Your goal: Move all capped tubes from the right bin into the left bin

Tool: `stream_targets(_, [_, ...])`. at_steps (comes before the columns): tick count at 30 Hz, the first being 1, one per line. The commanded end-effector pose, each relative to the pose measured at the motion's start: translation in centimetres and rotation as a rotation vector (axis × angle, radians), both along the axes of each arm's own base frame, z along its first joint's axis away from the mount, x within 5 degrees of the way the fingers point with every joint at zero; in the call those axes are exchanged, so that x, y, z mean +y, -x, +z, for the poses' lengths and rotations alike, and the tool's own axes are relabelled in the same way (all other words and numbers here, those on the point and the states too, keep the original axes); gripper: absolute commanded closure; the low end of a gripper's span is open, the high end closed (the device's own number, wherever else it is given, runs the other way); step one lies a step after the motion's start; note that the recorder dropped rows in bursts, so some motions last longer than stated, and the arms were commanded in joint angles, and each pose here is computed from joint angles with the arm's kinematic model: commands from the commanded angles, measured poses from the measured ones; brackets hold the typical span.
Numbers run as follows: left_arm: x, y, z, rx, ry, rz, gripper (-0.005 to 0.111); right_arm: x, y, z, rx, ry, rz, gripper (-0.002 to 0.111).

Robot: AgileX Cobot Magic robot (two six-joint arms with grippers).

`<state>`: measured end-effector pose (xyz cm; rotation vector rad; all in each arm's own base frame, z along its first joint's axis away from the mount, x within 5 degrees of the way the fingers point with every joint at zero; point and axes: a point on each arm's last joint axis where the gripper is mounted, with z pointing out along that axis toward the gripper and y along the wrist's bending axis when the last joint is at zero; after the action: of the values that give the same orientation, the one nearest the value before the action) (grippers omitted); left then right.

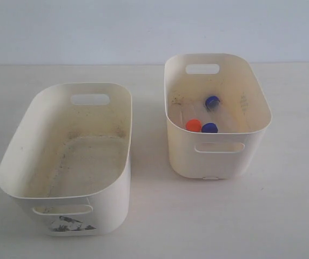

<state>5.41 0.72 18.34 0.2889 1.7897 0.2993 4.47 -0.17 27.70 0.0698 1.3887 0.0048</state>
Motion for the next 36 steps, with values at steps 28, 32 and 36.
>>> stream_targets(28, [-0.1,0.0,0.2,-0.008,0.013,-0.005,0.102,-0.2,-5.0,1.4,0.273,-0.088,0.016,0.109])
stream_targets(32, [-0.1,0.0,0.2,-0.008,0.013,-0.005,0.102,-0.2,-7.2,0.1,0.407,-0.162,0.022,0.109])
stream_targets(36, [-0.1,0.0,0.2,-0.008,0.013,-0.005,0.102,-0.2,-9.3,0.2,0.517,-0.171,0.029,0.109])
